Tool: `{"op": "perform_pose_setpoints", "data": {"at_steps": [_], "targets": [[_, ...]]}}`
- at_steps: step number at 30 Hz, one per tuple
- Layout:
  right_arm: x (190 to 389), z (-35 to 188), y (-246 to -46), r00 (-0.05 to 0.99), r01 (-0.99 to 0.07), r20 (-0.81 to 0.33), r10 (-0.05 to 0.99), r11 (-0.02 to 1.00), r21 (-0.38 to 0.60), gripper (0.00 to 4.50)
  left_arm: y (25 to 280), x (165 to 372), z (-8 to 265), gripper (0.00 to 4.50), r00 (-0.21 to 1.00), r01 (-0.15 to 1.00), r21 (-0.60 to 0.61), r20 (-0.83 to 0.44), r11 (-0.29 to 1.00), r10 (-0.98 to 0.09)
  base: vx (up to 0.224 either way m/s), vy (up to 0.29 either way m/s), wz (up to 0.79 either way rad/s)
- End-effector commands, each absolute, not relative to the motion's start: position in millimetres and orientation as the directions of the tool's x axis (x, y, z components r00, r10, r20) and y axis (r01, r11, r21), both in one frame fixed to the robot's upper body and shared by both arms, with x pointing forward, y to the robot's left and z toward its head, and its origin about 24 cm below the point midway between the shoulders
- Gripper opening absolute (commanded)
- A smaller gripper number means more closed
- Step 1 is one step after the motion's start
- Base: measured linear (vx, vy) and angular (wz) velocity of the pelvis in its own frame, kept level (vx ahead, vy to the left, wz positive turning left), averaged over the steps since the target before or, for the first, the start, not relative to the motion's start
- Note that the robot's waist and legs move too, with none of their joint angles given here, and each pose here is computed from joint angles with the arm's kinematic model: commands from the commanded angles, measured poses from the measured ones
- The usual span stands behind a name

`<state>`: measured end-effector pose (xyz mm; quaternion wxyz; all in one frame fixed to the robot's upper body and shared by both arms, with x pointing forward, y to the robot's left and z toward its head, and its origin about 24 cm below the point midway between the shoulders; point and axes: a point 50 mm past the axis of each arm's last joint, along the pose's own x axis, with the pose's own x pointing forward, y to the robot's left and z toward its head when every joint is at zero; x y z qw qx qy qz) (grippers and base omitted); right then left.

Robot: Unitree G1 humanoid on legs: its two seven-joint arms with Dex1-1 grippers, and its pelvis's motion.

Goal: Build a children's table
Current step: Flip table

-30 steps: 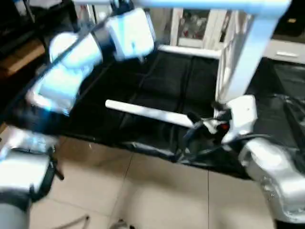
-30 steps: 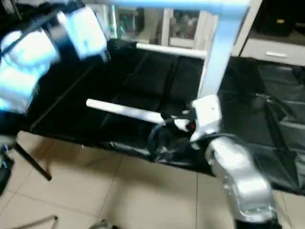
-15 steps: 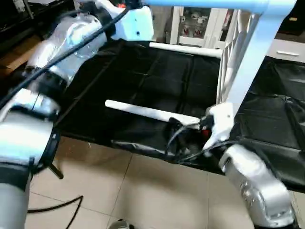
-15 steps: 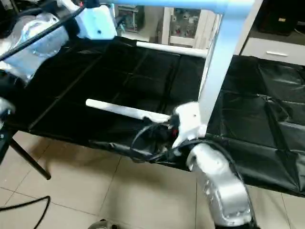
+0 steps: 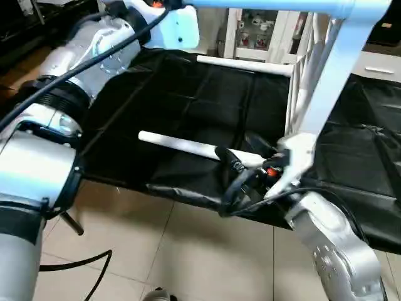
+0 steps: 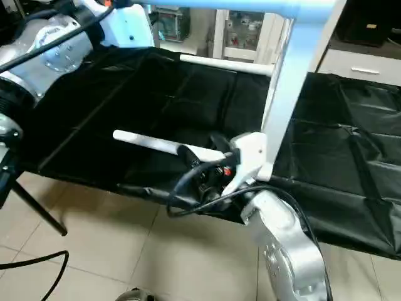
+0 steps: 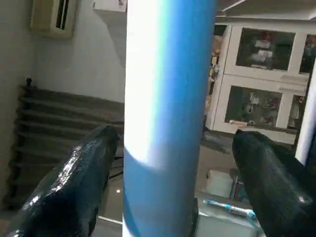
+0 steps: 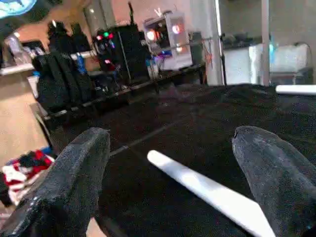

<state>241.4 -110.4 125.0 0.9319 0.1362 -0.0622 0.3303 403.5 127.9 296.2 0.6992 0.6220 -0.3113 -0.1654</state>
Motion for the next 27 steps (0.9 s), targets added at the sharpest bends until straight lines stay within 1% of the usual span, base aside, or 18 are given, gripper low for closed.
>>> {"op": "perform_pose_setpoints", "data": {"at_steps": [1, 2, 3, 7, 12, 14, 18, 20, 21, 23, 24, 25, 27], "targets": [[235.7, 137, -115.1, 0.75, -0.651, 0.305, 0.587, 0.737, 0.182, 4.29, 128, 403, 302, 3.67, 0.747, -0.168, 0.971, 0.239, 0.172, -0.62, 0.0, 0.0, 0.0], [235.3, 138, -115.7, 0.75, -0.649, 0.314, 0.583, 0.74, 0.177, 4.29, 129, 403, 302, 3.67, 0.748, -0.169, 0.971, 0.239, 0.17, -0.619, 0.0, 0.0, 0.0], [233.4, 140, -116.4, 0.74, -0.655, 0.34, 0.58, 0.736, 0.17, 4.29, 130, 403, 302, 3.4, 0.749, -0.174, 0.969, 0.245, 0.173, -0.616, 0.0, 0.0, 0.0], [230.6, 145, -119.0, 0.73, -0.65, 0.383, 0.566, 0.748, 0.133, 4.29, 131, 404, 301, 3.09, 0.757, -0.174, 0.968, 0.25, 0.183, -0.604, 0.0, 0.0, 0.0], [230.2, 143, -120.7, 0.731, -0.646, 0.387, 0.563, 0.753, 0.126, 4.29, 132, 405, 303, 2.77, 0.761, -0.172, 0.966, 0.255, 0.194, -0.597, 0.0, 0.0, 0.0], [231.9, 140, -122.3, 0.742, -0.633, 0.381, 0.551, 0.764, 0.129, 4.29, 132, 406, 303, 2.54, 0.764, -0.163, 0.966, 0.253, 0.201, -0.594, 0.0, 0.0, 0.0], [234.7, 137, -125.8, 0.765, -0.607, 0.367, 0.53, 0.784, 0.133, 4.29, 134, 406, 304, 2.27, 0.771, -0.161, 0.963, 0.26, 0.216, -0.581, 0.0, 0.0, 0.0], [235.5, 135, -127.7, 0.775, -0.595, 0.357, 0.521, 0.792, 0.136, 4.29, 135, 407, 306, 2.01, 0.776, -0.164, 0.959, 0.27, 0.231, -0.57, 0.0, 0.0, 0.0], [235.5, 135, -127.9, 0.776, -0.594, 0.356, 0.52, 0.793, 0.137, 4.29, 135, 407, 306, 2.01, 0.777, -0.164, 0.958, 0.271, 0.233, -0.568, 0.0, 0.0, 0.0], [236.9, 131, -129.5, 0.791, -0.58, 0.334, 0.513, 0.802, 0.141, 4.29, 136, 407, 310, 1.95, 0.781, -0.157, 0.95, 0.286, 0.27, -0.555, 0.0, 0.0, 0.0], [238.0, 129, -130.0, 0.8, -0.569, 0.322, 0.506, 0.81, 0.141, 4.29, 137, 407, 311, 1.77, 0.782, -0.151, 0.947, 0.291, 0.285, -0.551, 0.0, 0.0, 0.0], [238.0, 129, -130.0, 0.8, -0.569, 0.322, 0.506, 0.81, 0.141, 4.29, 137, 407, 311, 1.73, 0.782, -0.151, 0.947, 0.291, 0.285, -0.551, 0.0, 0.0, 0.0], [241.1, 124, -131.0, 0.826, -0.54, 0.279, 0.489, 0.829, 0.145, 4.29, 141, 408, 313, 1.71, 0.788, -0.126, 0.923, 0.316, 0.363, -0.528, 0.0, 0.0, 0.0]]}}
